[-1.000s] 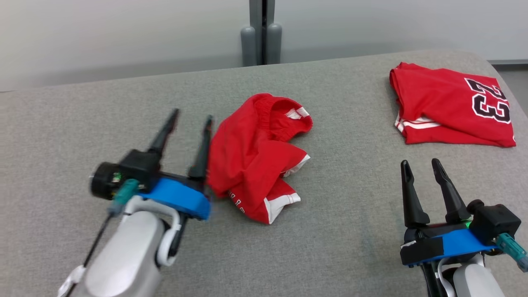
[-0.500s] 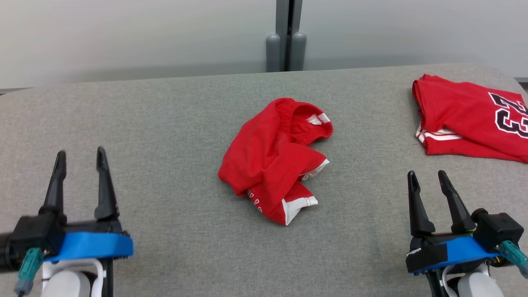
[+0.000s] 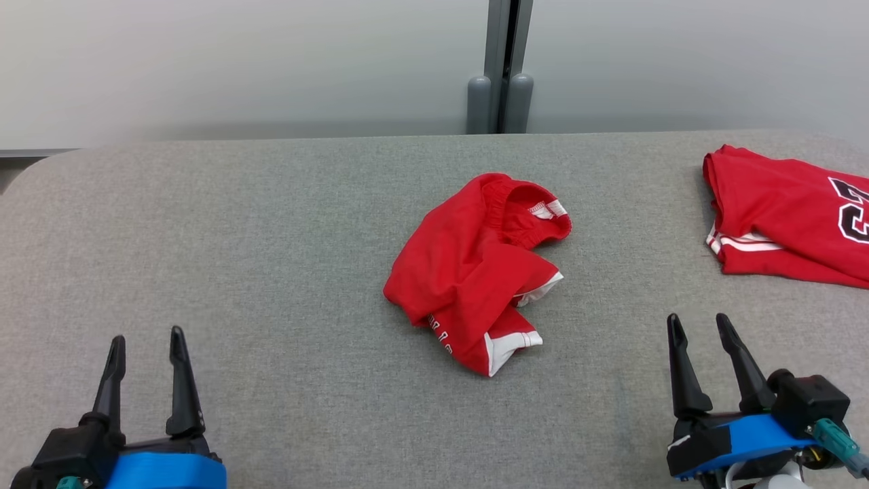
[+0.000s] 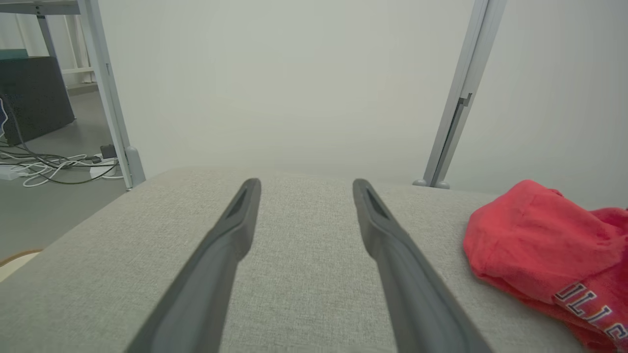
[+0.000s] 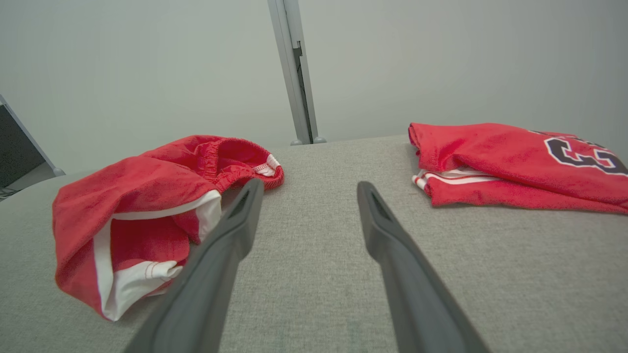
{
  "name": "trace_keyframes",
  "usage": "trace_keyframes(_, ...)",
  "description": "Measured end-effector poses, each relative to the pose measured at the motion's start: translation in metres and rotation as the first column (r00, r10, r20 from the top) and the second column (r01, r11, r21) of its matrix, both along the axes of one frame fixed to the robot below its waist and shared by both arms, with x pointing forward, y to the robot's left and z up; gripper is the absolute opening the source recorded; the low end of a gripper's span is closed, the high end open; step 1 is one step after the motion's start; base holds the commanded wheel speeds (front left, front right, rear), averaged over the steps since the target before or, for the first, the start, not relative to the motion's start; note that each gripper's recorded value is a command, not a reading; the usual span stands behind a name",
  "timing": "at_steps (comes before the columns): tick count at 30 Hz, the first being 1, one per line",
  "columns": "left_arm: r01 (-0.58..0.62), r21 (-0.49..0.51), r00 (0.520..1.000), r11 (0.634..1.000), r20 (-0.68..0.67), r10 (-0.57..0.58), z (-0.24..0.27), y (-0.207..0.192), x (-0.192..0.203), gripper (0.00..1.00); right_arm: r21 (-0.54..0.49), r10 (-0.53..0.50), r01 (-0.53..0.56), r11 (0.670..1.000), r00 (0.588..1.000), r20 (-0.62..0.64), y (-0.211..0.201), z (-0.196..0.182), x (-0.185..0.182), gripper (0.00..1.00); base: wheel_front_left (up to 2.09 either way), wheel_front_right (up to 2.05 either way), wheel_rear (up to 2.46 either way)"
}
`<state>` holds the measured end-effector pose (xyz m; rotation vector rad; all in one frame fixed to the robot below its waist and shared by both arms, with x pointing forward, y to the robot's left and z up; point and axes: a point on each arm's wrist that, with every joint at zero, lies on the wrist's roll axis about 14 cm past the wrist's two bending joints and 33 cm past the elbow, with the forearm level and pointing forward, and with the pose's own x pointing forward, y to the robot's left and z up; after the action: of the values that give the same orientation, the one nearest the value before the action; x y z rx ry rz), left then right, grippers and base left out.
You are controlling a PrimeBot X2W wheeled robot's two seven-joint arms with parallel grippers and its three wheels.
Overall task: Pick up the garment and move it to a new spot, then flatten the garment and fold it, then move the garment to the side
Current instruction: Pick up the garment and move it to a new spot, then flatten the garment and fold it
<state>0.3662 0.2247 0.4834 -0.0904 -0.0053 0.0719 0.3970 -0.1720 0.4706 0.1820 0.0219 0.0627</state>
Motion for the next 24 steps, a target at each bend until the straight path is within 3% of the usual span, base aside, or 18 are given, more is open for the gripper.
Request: trace_keyframes(24,0.004,-0.001,0.999,1.000,-0.036,-0.004,-0.014,0.000,-0.004,1.00,0.002,0.005,-0.005,1.000,0.999,-0.032,0.002,-0.010,-0.005,1.00,0.00,0.00,0.00)
